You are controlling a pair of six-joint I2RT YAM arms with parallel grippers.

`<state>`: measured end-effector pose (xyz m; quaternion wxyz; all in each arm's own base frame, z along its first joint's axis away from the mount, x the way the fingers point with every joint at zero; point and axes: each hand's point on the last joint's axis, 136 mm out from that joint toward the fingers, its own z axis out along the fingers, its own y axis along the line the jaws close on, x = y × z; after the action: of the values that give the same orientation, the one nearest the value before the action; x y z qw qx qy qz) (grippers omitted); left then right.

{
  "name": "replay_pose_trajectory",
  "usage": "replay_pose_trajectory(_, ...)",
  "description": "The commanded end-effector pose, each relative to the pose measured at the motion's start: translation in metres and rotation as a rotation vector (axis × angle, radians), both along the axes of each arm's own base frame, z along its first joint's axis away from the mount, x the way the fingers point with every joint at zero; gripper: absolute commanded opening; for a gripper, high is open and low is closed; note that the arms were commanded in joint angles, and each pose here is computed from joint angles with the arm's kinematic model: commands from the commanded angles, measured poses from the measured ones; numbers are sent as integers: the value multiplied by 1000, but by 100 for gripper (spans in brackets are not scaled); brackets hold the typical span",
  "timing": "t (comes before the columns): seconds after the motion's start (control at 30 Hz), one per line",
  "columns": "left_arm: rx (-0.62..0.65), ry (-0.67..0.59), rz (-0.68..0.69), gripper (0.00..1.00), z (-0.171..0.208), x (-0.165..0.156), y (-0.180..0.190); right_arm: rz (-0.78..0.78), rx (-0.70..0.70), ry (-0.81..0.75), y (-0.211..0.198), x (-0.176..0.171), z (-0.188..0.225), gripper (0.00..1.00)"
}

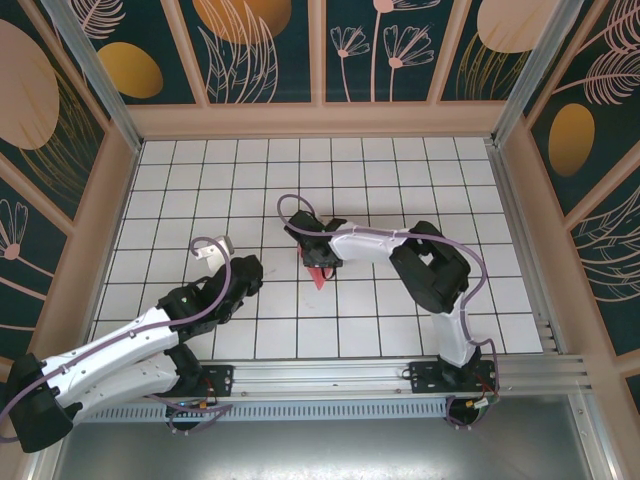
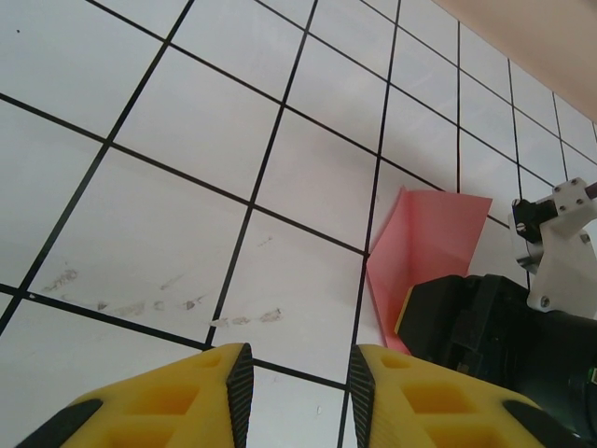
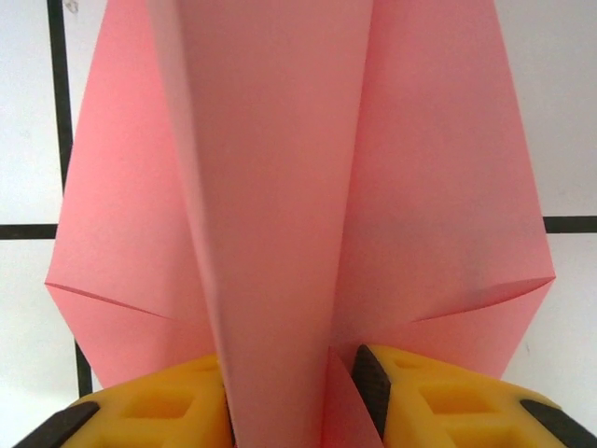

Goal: Fold a paper plane with a square sheet of paper (pick it up from the middle)
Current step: Move the paper plane to the center of the table.

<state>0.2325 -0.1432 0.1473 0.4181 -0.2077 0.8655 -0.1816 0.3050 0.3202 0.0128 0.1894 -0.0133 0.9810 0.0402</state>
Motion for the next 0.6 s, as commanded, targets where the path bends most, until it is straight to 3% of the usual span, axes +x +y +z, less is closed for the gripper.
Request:
replay_pose_trajectory(0.0,-9,-19,20,37,0,3,2,-16,-167,145,-33,-27,-58,41)
replay_pose_trajectory(0.43,3,-18,9,37,1,4,1,41,-249,136,-38,-22,-62,45)
replay_pose_trajectory(0.57,15,-26,6,36,5,6,0,54,-195,110,-27,-16,-45,47)
